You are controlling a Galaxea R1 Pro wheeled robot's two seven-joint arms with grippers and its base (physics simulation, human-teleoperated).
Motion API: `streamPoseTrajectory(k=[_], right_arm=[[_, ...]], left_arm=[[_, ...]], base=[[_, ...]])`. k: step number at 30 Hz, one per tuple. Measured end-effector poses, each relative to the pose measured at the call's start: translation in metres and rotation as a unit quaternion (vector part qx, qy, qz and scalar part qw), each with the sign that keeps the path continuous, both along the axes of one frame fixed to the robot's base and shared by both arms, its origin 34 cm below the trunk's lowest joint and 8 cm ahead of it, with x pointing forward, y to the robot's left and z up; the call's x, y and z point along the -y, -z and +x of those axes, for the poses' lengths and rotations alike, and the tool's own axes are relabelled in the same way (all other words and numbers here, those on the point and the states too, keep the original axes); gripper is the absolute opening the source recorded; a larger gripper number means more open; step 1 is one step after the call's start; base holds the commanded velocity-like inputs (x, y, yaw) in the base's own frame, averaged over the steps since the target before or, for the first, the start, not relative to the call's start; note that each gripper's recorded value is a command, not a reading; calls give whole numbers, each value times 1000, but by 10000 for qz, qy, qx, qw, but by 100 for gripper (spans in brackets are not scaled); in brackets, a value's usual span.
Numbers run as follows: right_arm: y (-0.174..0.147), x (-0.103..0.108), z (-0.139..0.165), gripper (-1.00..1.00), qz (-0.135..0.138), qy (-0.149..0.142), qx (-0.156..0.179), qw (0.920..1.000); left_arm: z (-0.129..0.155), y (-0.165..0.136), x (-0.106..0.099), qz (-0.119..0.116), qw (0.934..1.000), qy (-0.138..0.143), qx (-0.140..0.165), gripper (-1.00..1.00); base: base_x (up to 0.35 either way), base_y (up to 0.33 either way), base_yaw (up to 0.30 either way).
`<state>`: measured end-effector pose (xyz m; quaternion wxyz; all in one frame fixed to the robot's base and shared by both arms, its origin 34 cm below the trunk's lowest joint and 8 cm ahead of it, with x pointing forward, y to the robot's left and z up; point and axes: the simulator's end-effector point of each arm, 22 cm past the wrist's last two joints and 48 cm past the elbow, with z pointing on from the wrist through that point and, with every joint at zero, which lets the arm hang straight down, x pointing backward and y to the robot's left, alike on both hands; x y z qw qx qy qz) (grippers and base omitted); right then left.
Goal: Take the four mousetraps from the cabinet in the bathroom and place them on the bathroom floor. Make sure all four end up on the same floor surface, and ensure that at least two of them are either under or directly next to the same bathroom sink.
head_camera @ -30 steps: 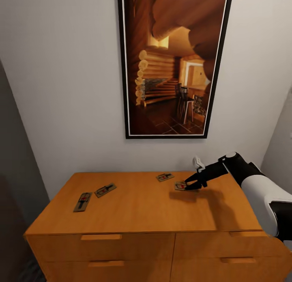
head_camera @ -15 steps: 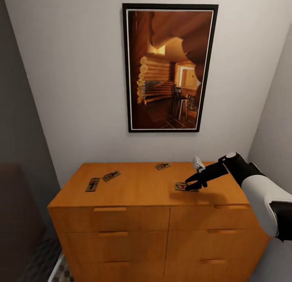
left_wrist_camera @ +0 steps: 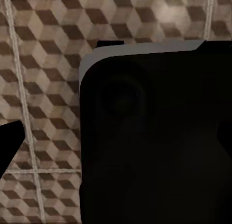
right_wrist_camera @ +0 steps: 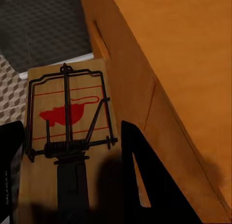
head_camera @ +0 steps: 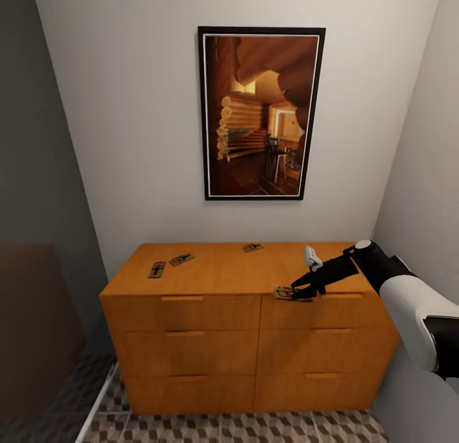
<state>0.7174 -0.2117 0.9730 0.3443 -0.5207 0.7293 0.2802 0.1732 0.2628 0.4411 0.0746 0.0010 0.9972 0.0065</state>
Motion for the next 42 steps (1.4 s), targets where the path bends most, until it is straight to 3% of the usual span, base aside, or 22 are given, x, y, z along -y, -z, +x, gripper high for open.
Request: streamPoseTrajectory(k=[13,25,28,34,42], right_arm=[[20,2,-1,-100,3,83,-101,9999],[73,3,-16,-100,17,46,-141,9999],[103,2,-25,-100,-60,56,-82,9999],[189,4,-80,-100,-202,-78,-434,9988],[286,9,-136,-100,-399,443,-506,9969]], left_arm=[[0,0,0,1,10000,-1,-3,100],[1,0,0,1,10000,-1,11,100],[1,0,0,1,10000,-1,18,100],[2,0,0,1,10000,-1,27,100],[4,-1,-5,29,10000,-5,53,100]], base=[[-339,0,0],[-191,0,0],[-8,0,0],[-2,0,0],[0,0,0]])
